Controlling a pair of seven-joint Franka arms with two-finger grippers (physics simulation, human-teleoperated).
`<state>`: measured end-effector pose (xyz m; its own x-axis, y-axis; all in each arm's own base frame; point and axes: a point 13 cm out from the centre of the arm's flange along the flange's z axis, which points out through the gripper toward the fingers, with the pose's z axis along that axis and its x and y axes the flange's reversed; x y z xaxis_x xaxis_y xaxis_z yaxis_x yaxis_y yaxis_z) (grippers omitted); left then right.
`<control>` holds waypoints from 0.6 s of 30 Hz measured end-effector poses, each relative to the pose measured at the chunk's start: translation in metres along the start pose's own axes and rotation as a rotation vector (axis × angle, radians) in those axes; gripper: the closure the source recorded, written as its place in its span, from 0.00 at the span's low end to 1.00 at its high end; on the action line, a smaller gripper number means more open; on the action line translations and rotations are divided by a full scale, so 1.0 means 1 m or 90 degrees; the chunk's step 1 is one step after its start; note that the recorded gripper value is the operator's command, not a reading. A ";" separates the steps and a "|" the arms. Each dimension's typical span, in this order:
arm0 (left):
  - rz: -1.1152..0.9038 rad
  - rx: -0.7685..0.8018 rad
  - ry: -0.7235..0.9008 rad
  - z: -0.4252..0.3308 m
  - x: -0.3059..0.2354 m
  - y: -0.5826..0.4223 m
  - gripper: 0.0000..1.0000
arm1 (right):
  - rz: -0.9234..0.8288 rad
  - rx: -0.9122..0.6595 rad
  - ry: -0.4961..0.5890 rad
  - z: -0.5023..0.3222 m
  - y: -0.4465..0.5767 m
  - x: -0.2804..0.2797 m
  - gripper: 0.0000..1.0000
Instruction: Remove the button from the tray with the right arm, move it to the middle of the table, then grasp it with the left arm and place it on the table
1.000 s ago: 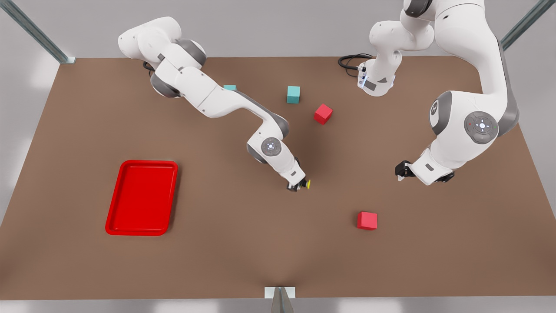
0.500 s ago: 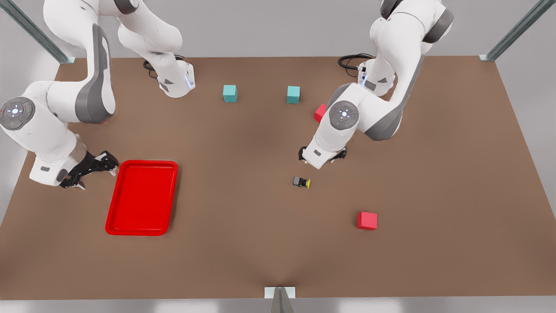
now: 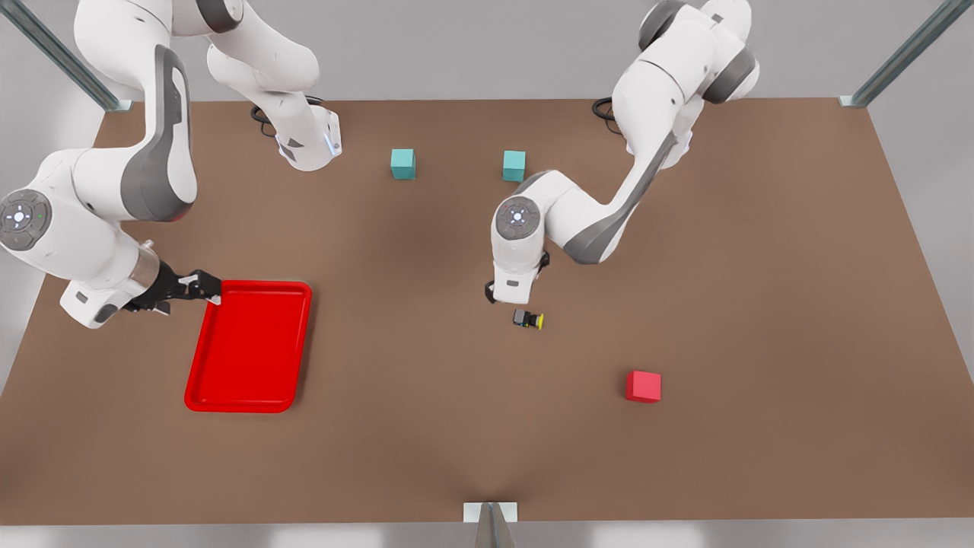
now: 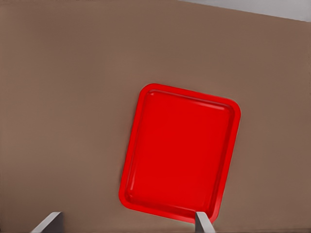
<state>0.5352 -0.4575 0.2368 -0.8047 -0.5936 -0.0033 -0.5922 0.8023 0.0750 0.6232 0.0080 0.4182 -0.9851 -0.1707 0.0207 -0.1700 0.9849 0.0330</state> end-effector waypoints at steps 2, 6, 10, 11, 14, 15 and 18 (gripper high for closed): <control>-0.051 -0.007 0.004 0.038 -0.011 -0.005 0.00 | 0.017 -0.001 0.001 0.000 0.000 0.000 0.00; -0.180 -0.026 -0.001 0.090 -0.067 0.008 0.00 | 0.044 -0.002 0.001 0.000 0.002 0.000 0.00; -0.256 -0.034 -0.007 0.115 -0.066 0.007 0.00 | 0.064 -0.003 0.002 0.000 0.004 0.000 0.00; -0.272 -0.036 -0.006 0.121 -0.064 0.007 0.00 | 0.068 -0.003 0.002 -0.001 0.005 0.000 0.00; -0.312 -0.046 -0.001 0.144 -0.049 0.004 0.00 | 0.080 -0.003 0.003 0.000 0.006 0.001 0.00; -0.323 -0.048 -0.001 0.150 -0.043 0.004 0.00 | 0.084 -0.003 0.004 0.000 0.006 0.001 0.00; -0.360 -0.048 -0.002 0.159 -0.038 0.005 0.00 | 0.095 -0.003 0.005 0.000 0.006 0.001 0.00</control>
<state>0.5557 -0.4212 0.0787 -0.3630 -0.9294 -0.0667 -0.9266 0.3525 0.1311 0.6208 0.0134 0.4187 -0.9992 -0.0226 0.0330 -0.0215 0.9992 0.0342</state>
